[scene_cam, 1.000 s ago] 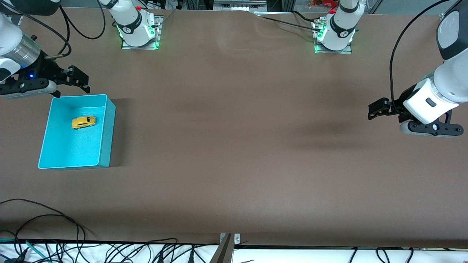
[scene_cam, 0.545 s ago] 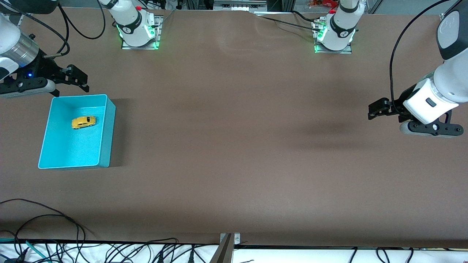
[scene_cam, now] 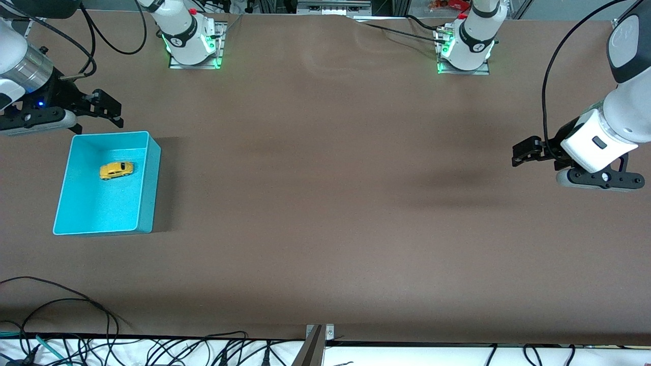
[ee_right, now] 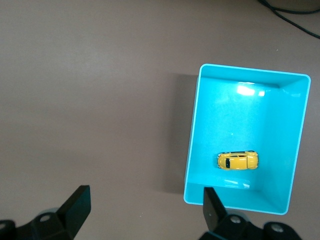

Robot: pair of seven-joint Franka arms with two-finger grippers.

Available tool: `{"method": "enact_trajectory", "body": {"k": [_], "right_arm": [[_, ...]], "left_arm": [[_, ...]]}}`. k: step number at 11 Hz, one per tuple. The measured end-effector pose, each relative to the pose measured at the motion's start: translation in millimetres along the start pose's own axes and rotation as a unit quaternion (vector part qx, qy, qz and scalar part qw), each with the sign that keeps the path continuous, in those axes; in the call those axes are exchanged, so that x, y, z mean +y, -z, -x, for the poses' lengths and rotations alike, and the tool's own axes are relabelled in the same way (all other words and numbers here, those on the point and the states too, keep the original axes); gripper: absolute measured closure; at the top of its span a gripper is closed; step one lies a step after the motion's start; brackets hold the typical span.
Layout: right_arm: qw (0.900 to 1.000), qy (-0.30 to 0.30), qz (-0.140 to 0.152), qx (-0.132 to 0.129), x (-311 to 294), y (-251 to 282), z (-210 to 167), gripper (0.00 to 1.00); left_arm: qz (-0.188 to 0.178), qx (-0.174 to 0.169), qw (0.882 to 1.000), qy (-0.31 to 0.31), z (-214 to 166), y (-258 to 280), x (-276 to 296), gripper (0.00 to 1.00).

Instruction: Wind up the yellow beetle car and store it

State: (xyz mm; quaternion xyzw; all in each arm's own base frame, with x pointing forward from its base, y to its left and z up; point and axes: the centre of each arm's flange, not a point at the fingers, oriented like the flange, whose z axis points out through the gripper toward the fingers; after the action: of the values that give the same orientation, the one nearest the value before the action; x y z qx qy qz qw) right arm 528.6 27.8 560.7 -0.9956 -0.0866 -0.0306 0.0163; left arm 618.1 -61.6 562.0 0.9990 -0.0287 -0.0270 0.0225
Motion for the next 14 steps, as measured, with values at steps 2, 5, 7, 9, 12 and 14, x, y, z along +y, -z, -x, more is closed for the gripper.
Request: {"method": "enact_trajectory", "body": {"k": [2, 5, 7, 9, 12, 14], "right_arm": [[1.000, 0.000, 0.000, 0.000, 0.1, -0.2, -0.1, 0.00], [1.000, 0.000, 0.000, 0.003, 0.3, 3.2, -1.9, 0.00], [1.000, 0.000, 0.000, 0.004, 0.5, 3.7, -2.2, 0.00], [1.000, -0.001, 0.000, 0.004, 0.9, 3.9, -2.2, 0.00], [1.000, -0.001, 0.000, 0.004, 1.1, 4.2, -2.2, 0.00], [1.000, -0.001, 0.001, 0.004, 1.4, 4.4, -2.2, 0.00]], "left_arm": [[0.000, 0.000, 1.000, 0.000, 0.0, 0.0, 0.0, 0.00], [0.000, 0.000, 1.000, 0.000, 0.0, 0.0, 0.0, 0.00], [0.000, 0.000, 1.000, 0.000, 0.0, 0.0, 0.0, 0.00], [0.000, 0.000, 1.000, 0.000, 0.0, 0.0, 0.0, 0.00], [0.000, 0.000, 1.000, 0.000, 0.0, 0.0, 0.0, 0.00], [0.000, 0.000, 1.000, 0.000, 0.0, 0.0, 0.0, 0.00]]}}
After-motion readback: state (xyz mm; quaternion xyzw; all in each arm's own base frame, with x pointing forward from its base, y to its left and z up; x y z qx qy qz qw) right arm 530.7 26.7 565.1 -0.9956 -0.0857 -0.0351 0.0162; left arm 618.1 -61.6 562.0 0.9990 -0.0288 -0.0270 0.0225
